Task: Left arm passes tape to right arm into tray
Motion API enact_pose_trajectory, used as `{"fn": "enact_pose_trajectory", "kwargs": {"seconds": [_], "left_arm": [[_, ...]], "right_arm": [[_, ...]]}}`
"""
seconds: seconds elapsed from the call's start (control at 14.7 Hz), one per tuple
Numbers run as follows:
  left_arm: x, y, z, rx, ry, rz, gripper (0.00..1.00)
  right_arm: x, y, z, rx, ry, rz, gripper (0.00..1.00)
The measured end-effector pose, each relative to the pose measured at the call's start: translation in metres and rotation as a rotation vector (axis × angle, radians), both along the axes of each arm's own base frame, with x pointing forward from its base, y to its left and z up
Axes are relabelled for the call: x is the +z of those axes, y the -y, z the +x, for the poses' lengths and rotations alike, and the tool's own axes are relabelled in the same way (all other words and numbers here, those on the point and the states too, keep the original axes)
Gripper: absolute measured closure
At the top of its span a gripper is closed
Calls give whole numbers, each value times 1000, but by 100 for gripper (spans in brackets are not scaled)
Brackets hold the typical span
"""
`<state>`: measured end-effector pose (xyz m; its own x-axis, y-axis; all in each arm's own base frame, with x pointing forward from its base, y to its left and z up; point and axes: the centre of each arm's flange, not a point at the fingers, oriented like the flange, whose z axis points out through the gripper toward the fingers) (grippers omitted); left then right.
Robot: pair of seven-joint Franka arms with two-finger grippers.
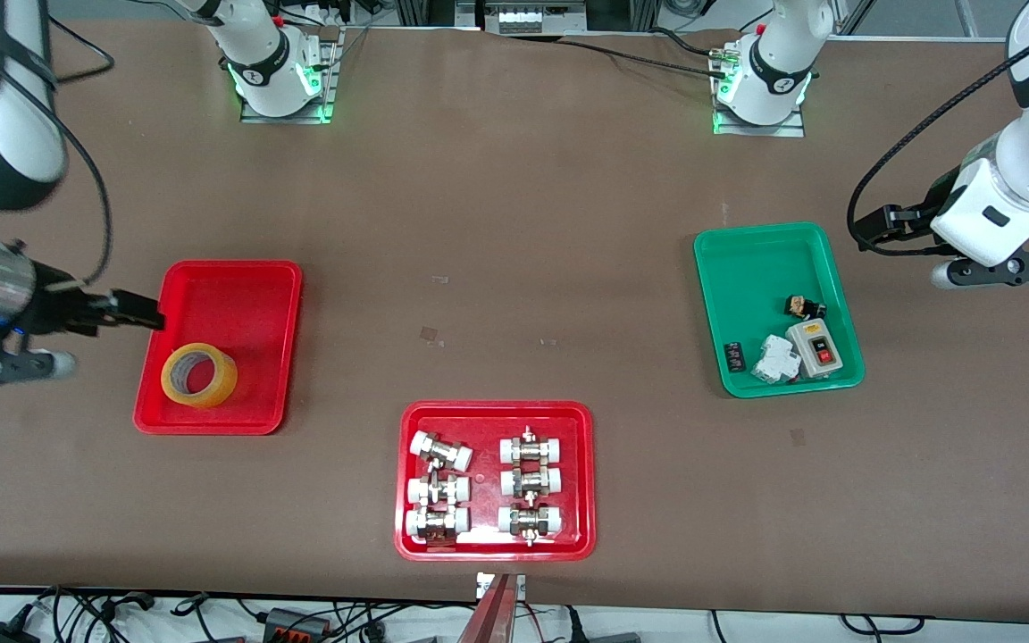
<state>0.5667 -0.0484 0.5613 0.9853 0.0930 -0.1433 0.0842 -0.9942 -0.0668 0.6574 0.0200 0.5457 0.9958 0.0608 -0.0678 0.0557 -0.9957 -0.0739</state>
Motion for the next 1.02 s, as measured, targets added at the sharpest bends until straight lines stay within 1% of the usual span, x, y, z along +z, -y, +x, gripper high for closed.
{"fn": "enact_pose_trajectory", "kwargs": {"seconds": [0.14, 0.2, 0.34, 0.41, 0.55, 0.61, 0.82, 1.02], "left_arm": [[4, -4, -2, 8, 6, 3, 0], [4, -7, -3, 14, 6, 2, 0], [1, -9, -3, 19, 1, 1, 0], [0, -9, -3, 19, -1, 0, 0], [-1, -9, -4, 20, -3, -1, 0], [-1, -9, -4, 20, -3, -2, 0], [-2, -10, -4, 21, -4, -3, 0], [-1, -9, -4, 21, -4, -6, 0]], "right_arm": [[40, 8, -11, -14, 4, -30, 0], [52, 12, -14, -20, 14, -49, 0], [67, 16, -16, -29, 53, -77, 0], [71, 18, -14, -32, 80, -82, 0], [68, 22, -10, -39, 140, -89, 0], [66, 23, -11, -41, 155, -92, 0], [62, 25, -24, -42, 145, -94, 0], [54, 26, -50, -41, 108, -93, 0]]}}
